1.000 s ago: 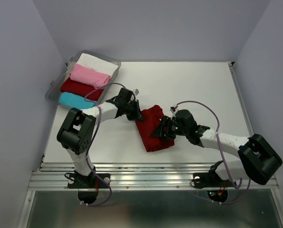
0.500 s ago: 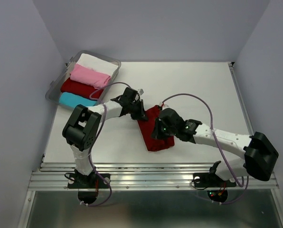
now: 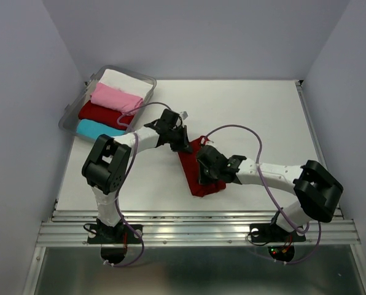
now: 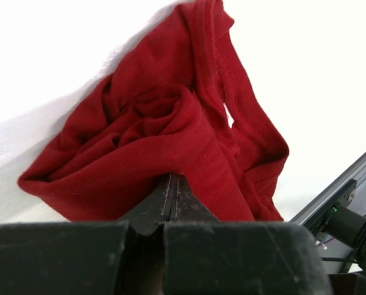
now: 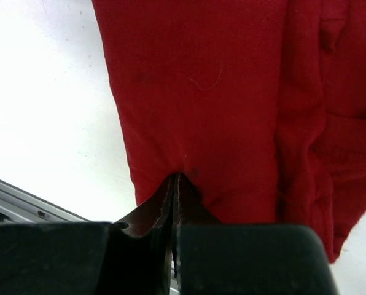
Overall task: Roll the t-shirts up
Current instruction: Roll the T-shirt to the center of the board.
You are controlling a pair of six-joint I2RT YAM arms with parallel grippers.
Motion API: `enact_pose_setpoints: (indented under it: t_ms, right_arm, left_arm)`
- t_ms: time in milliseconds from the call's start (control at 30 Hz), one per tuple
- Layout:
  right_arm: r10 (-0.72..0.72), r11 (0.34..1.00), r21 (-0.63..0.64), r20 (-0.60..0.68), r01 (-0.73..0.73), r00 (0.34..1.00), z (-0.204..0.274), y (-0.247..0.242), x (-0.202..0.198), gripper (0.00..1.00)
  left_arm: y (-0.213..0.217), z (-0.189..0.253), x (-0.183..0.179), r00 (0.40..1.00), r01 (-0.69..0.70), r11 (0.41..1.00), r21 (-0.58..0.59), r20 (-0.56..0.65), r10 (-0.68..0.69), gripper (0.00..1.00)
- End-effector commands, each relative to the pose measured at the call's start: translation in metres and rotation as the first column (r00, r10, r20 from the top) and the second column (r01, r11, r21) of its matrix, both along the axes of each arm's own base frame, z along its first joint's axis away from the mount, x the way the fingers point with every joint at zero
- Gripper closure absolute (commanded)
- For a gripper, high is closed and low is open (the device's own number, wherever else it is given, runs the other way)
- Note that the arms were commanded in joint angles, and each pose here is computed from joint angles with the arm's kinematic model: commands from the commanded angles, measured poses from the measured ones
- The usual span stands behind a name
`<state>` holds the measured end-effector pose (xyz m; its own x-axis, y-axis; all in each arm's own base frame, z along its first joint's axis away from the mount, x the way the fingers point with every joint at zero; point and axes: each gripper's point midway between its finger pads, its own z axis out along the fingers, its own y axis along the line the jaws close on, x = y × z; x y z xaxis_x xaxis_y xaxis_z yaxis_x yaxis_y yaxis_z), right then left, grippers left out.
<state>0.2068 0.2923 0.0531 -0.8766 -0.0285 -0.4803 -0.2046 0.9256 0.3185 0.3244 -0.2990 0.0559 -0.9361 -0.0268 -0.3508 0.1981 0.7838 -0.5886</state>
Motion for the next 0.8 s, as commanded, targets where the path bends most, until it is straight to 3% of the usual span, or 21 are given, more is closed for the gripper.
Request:
enact_pose_setpoints:
  t_ms: [0,167,567,767]
  right_arm:
    - [-0.040,0.999,-0.002,0.080,0.040,0.996,0.033,-0.011,0.007,0.99]
    - [-0.060,0.998,0.007,0.146,0.059,0.987,0.063,-0.017,0.015,0.99]
    - [-0.075,0.992,-0.100,-0.007,0.074,0.997,-0.026,-0.037,-0.015,0.99]
    - [-0.077,0.990,-0.112,0.059,0.083,0.995,0.001,-0.034,-0.003,0.99]
  left_arm:
    - [-0.004,0.051,0.014,0.993,0.008,1.000,-0.023,0.120,-0.005,1.00]
    - [0.005,0.068,0.022,0.987,-0.029,0.999,-0.018,0.157,0.031,1.00]
    - [0.027,-0.004,0.019,0.995,-0.092,0.991,0.096,0.035,0.089,1.00]
    - [0.029,-0.009,0.018,0.996,-0.093,0.990,0.106,0.023,0.091,1.00]
